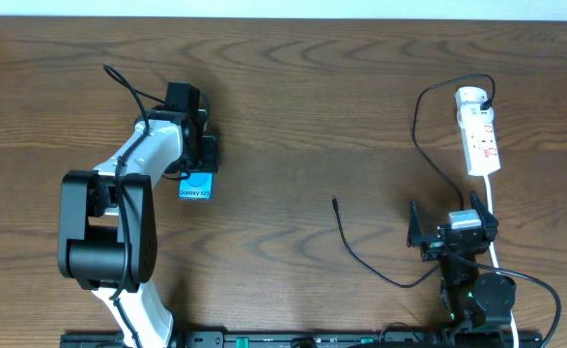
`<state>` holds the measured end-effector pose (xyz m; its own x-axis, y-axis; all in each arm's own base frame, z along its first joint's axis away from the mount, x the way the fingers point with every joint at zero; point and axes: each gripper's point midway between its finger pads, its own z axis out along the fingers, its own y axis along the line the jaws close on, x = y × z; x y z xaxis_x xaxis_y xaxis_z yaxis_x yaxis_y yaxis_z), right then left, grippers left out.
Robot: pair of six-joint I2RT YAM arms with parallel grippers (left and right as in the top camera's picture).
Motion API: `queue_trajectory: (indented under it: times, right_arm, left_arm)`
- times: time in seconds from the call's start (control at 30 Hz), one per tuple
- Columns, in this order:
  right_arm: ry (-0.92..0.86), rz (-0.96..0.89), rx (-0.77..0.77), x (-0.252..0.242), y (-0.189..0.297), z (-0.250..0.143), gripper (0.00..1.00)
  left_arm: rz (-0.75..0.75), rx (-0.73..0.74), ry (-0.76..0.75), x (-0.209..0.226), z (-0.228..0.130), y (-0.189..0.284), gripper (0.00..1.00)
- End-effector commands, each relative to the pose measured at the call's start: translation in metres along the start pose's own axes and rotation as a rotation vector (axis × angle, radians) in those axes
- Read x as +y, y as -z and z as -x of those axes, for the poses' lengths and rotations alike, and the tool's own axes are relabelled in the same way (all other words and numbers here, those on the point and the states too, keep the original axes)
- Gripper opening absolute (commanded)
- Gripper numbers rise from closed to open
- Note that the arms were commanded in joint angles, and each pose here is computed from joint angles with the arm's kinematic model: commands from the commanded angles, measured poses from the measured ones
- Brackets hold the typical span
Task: Plug charger to phone and switch on socket
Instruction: 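Lower the left gripper and close it on the phone's bottom edge, then lift the phone with the left gripper and tilt it upright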
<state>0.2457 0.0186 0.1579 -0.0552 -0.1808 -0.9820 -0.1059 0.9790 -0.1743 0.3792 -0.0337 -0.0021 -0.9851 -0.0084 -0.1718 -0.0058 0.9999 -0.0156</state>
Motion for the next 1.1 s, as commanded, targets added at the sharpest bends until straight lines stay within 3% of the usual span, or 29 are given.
queue_trajectory:
  times: [0.0,0.1,0.13,0.2,1.07]
  right_arm:
    - [-0.016,-0.008,0.001,-0.0016,0.0001,-0.0009,0.99]
    - [-0.016,-0.008,0.001,-0.0016,0.0001,-0.0009,0.99]
    - [-0.016,-0.008,0.001,-0.0016,0.0001,-0.0009,0.99]
    - [-0.016,-0.008,0.001,-0.0016,0.0001,-0.0009,0.99]
    - [-0.016,-0.008,0.001,-0.0016,0.0001,-0.0009,0.99]
  left_arm:
    - [-0.006,0.079,0.007,-0.0014,-0.0187,-0.0199,0.31]
    - [-0.006,0.078,0.007,-0.0014,-0.0187,-0.0199,0.24]
    - [-0.006,0.078,0.007,-0.0014,-0.0187,-0.0199,0.13]
    - [-0.006,0.078,0.007,-0.0014,-0.0187,-0.0199,0.10]
    - [-0.006,0.078,0.007,-0.0014,-0.0184,-0.0198,0.07]
